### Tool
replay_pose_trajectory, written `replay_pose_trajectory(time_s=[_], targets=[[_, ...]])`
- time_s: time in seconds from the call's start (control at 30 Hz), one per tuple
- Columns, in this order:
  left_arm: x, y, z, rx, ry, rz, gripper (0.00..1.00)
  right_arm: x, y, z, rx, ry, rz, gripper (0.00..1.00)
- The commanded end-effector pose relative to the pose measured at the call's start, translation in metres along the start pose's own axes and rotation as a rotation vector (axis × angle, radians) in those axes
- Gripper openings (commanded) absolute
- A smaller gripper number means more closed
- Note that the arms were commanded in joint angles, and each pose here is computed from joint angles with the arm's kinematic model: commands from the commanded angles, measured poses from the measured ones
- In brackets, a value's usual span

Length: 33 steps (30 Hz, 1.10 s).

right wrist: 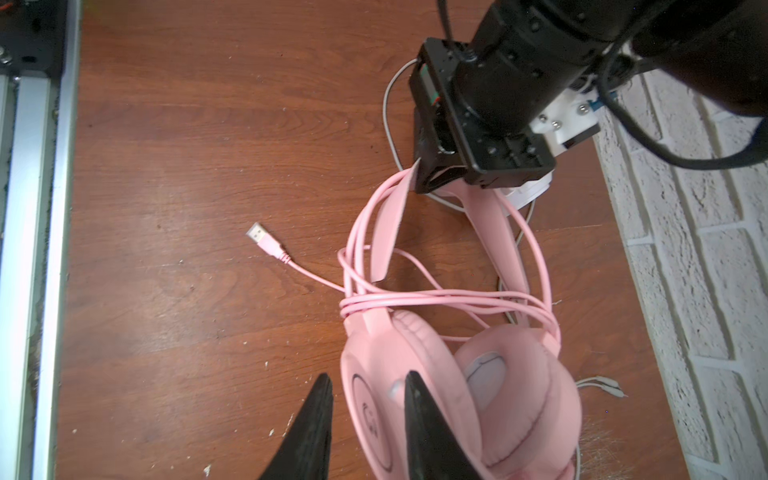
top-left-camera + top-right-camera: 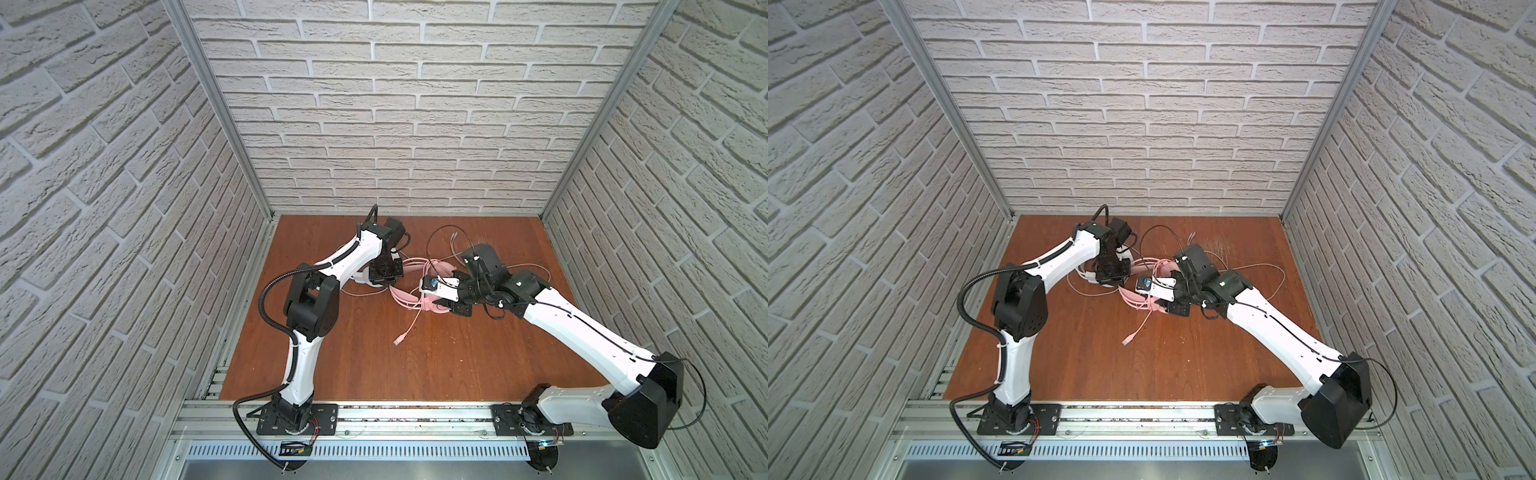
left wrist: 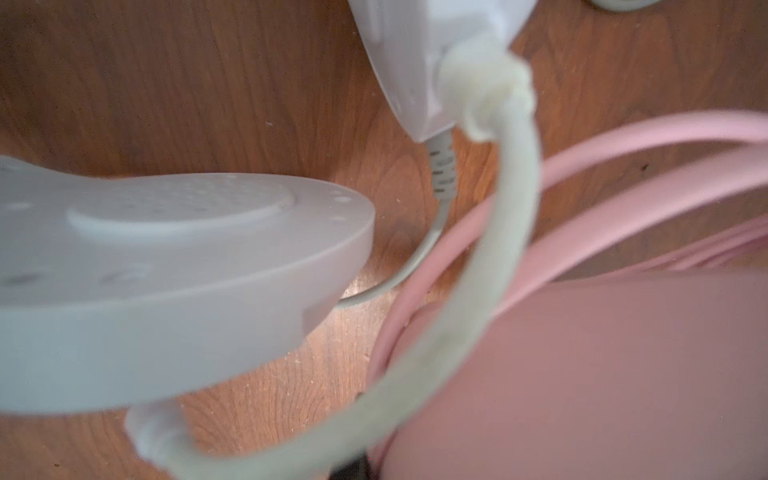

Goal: Wrap the headphones

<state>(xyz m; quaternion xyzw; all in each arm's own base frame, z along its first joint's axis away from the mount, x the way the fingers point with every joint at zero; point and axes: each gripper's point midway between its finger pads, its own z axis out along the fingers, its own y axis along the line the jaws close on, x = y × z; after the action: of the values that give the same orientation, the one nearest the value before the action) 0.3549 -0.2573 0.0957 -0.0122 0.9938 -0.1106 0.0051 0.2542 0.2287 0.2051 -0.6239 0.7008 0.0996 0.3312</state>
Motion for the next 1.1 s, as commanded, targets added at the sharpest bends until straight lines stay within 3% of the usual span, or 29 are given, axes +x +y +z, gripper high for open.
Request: replay_pose_trajectory(time_s=[0.0,0.43,1.07], targets=[[-0.009,-0.017,-0.005,0.078,-0.042,-0.01,0.0,-0.009,0.027,-0.004,-0.053,-0.058,-0.083,0.38],[-0.014,-0.015,0.01,0.047,-0.066,-0.013,0.0,0.005,0.071,0.07,-0.183,0.033,-0.208,0.43],[-0.012,-0.007,0.021,0.018,-0.057,0.004,0.0,0.016,0.068,0.151,-0.234,0.168,-0.401,0.41]])
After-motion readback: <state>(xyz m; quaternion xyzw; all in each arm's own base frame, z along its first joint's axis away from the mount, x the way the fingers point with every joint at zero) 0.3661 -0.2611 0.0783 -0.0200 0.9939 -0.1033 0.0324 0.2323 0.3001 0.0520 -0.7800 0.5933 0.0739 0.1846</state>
